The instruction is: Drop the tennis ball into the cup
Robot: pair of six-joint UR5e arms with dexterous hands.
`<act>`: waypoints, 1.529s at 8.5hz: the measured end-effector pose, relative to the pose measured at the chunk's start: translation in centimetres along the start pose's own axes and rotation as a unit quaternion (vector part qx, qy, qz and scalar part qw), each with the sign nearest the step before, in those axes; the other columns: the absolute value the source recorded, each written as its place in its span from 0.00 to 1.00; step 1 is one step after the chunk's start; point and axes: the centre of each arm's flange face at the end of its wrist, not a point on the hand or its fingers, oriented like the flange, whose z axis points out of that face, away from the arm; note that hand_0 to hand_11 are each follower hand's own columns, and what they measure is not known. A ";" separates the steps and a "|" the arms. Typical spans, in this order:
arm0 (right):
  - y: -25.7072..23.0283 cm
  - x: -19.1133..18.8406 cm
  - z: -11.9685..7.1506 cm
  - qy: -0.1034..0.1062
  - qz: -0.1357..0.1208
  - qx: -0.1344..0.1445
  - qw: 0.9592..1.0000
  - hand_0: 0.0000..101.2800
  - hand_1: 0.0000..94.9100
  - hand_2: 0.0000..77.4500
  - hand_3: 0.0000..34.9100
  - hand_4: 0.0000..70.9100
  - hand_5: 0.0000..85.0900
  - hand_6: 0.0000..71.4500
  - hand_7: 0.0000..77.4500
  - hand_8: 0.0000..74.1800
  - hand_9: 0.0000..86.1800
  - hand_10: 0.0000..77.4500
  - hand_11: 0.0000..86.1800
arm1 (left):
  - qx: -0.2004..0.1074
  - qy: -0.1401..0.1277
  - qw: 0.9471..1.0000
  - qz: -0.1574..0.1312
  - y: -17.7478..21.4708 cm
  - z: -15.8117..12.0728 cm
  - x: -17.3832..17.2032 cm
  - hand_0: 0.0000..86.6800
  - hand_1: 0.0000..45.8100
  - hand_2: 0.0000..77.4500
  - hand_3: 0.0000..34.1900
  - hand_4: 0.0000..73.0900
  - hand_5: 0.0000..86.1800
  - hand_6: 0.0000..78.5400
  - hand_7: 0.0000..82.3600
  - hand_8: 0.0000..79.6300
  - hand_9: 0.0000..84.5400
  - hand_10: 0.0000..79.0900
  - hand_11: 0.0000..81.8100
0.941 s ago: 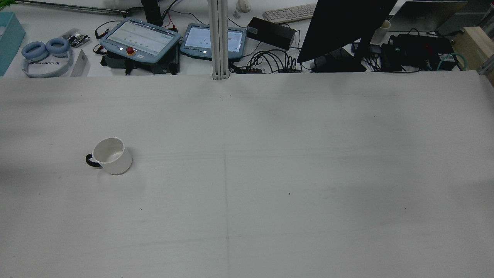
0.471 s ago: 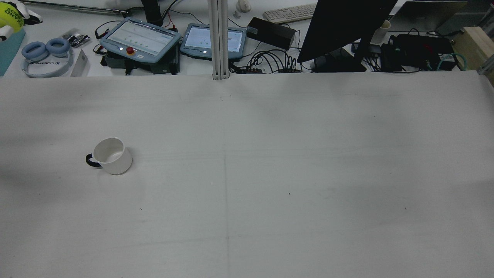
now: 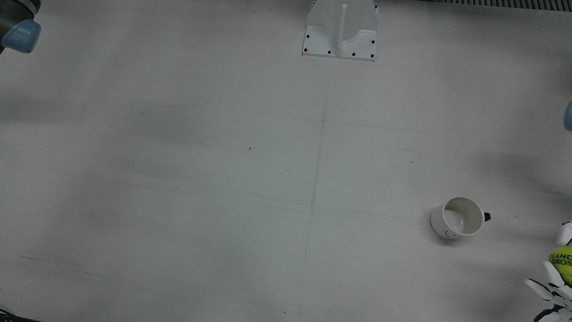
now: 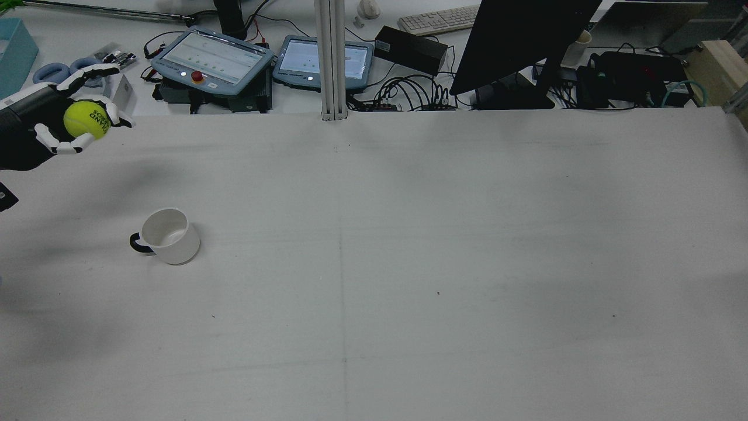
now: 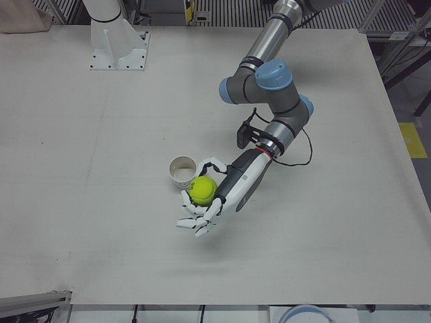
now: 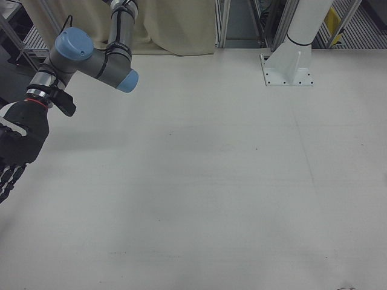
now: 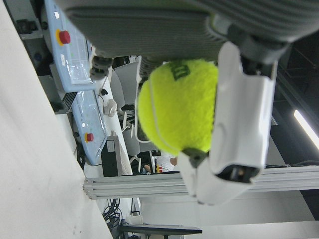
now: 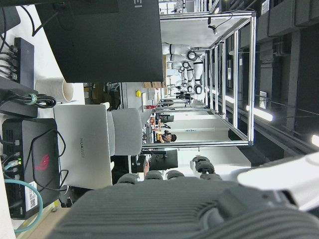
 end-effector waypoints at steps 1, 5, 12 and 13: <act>0.0 0.0 0.0 0.000 0.000 0.000 1.000 0.00 0.01 0.01 0.00 0.00 0.00 0.00 0.01 0.00 0.00 0.00 0.01 | -0.001 -0.013 1.000 -0.003 0.2 -1.1 -1.7 0.92 0.20 0.77 0.70 0.01 0.31 0.69 0.49 0.43 0.39 0.07 0.13; 0.0 0.0 0.0 0.000 0.000 0.000 1.000 0.00 0.01 0.01 0.00 0.00 0.00 0.00 0.01 0.00 0.00 0.00 0.01 | -0.035 -0.053 0.998 -0.007 4.5 0.5 -7.4 0.92 0.20 0.77 0.73 0.01 0.32 0.69 0.49 0.44 0.39 0.07 0.14; 0.0 0.0 0.0 0.000 0.000 0.000 1.000 0.00 0.01 0.01 0.00 0.00 0.00 0.00 0.01 0.00 0.00 0.00 0.01 | -0.049 -0.097 0.994 -0.008 6.1 1.2 -13.7 0.62 0.51 0.41 0.79 0.01 0.15 0.69 0.49 0.10 0.03 0.05 0.09; 0.0 0.0 0.0 0.000 0.000 0.000 1.000 0.00 0.01 0.01 0.00 0.00 0.00 0.00 0.01 0.00 0.00 0.00 0.01 | -0.049 -0.099 0.994 -0.010 6.0 1.3 -13.9 0.60 0.51 0.37 0.79 0.01 0.11 0.69 0.49 0.05 0.01 0.02 0.05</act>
